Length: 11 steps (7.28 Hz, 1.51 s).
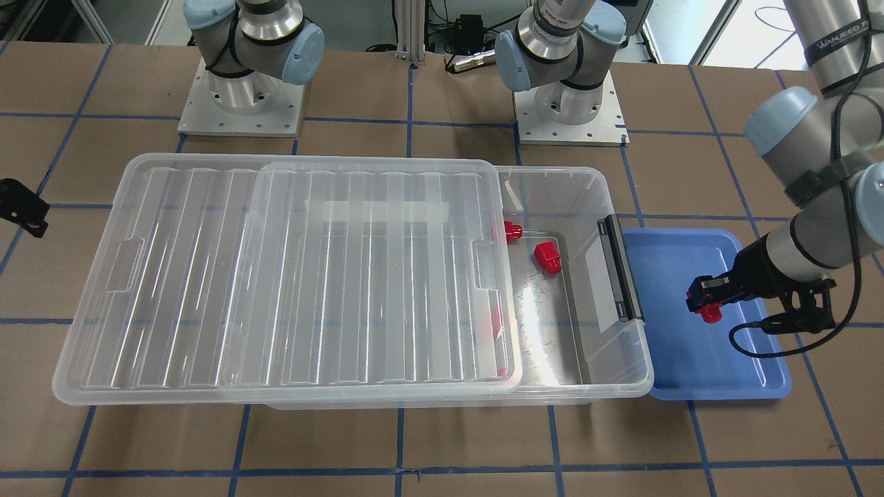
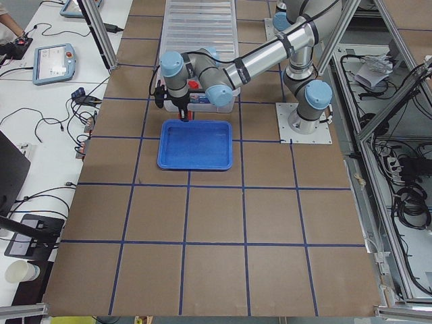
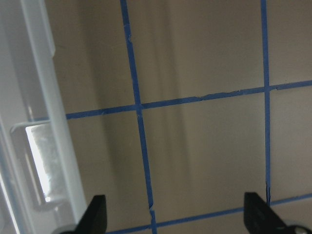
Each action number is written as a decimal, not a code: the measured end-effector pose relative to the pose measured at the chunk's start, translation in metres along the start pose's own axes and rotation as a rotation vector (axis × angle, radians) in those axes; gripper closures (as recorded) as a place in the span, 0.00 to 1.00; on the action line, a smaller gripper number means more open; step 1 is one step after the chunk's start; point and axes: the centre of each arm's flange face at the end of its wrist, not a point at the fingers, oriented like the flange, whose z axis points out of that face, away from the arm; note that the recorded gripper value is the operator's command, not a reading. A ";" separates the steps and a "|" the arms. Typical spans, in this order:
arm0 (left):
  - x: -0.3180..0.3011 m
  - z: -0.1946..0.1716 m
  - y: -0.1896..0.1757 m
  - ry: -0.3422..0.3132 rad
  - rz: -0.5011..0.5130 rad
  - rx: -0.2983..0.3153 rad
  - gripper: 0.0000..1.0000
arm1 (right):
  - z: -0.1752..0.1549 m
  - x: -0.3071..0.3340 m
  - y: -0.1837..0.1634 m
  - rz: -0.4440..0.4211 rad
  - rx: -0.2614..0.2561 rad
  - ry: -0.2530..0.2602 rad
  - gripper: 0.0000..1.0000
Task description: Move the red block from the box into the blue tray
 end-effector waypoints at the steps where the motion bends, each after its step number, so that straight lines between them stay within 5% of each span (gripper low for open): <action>1: -0.005 0.027 -0.003 0.005 -0.001 -0.007 0.97 | 0.018 0.003 -0.013 -0.012 -0.005 0.005 0.00; 3: -0.011 0.078 0.001 -0.016 0.000 -0.014 0.90 | 0.040 0.002 -0.026 -0.020 -0.026 -0.001 0.00; 7: -0.024 0.103 0.011 -0.064 -0.015 -0.048 0.02 | 0.061 -0.012 -0.033 -0.032 -0.056 -0.057 0.00; 9: -0.025 0.082 0.008 -0.080 -0.019 -0.015 0.00 | 0.063 -0.024 -0.034 -0.041 -0.057 -0.078 0.00; 11: -0.011 0.001 0.006 -0.103 -0.007 0.000 0.00 | 0.065 -0.028 -0.035 -0.045 -0.062 -0.082 0.00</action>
